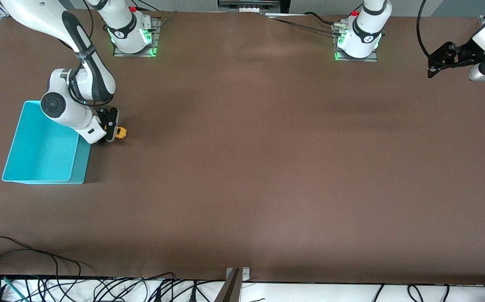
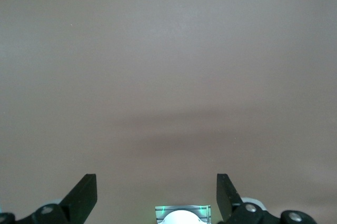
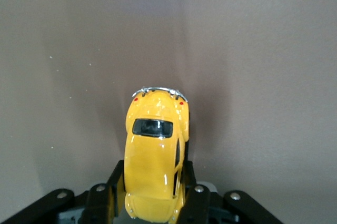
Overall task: Wind up and store yellow beetle car
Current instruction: 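Close the right gripper on the yellow car, then lift the car and lower it into the cyan box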
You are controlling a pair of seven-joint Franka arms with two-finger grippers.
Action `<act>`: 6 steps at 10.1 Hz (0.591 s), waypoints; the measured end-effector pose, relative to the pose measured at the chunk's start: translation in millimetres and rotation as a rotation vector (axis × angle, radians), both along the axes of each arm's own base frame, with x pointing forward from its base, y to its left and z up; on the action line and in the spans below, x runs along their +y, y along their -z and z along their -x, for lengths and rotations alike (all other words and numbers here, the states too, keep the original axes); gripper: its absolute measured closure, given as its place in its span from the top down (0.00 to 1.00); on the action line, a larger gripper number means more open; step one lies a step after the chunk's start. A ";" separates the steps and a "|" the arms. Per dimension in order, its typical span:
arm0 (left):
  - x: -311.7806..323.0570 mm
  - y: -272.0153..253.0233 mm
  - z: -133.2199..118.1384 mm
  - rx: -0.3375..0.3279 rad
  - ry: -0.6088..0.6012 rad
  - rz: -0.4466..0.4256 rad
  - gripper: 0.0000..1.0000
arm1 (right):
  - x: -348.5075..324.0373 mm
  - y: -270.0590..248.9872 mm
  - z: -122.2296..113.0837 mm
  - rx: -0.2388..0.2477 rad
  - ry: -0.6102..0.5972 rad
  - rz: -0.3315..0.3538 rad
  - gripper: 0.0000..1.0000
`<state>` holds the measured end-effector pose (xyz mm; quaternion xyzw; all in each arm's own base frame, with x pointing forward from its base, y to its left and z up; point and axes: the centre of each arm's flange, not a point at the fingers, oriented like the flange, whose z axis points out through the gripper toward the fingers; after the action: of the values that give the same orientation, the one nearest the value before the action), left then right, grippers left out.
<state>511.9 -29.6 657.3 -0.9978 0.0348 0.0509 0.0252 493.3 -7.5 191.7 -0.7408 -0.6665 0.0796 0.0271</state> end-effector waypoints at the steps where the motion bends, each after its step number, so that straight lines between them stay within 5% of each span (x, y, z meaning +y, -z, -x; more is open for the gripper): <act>1: 0.1 0.0 -0.2 0.000 -0.001 0.004 1.00 | 5.8 -9.5 -4.6 -0.022 0.005 -0.002 0.45; 3: -4.1 -0.2 0.0 0.000 0.007 0.004 1.00 | 21.1 -48.7 -23.2 -0.056 0.028 -0.003 0.45; 6: -11.2 -0.6 0.4 -0.001 0.021 0.004 1.00 | 23.1 -140.1 -68.4 -0.020 0.065 0.013 0.45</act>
<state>511.5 -40.8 657.9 -0.9974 0.0453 0.0500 0.0237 561.7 15.6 331.9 -0.7628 -0.6419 0.0756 0.0181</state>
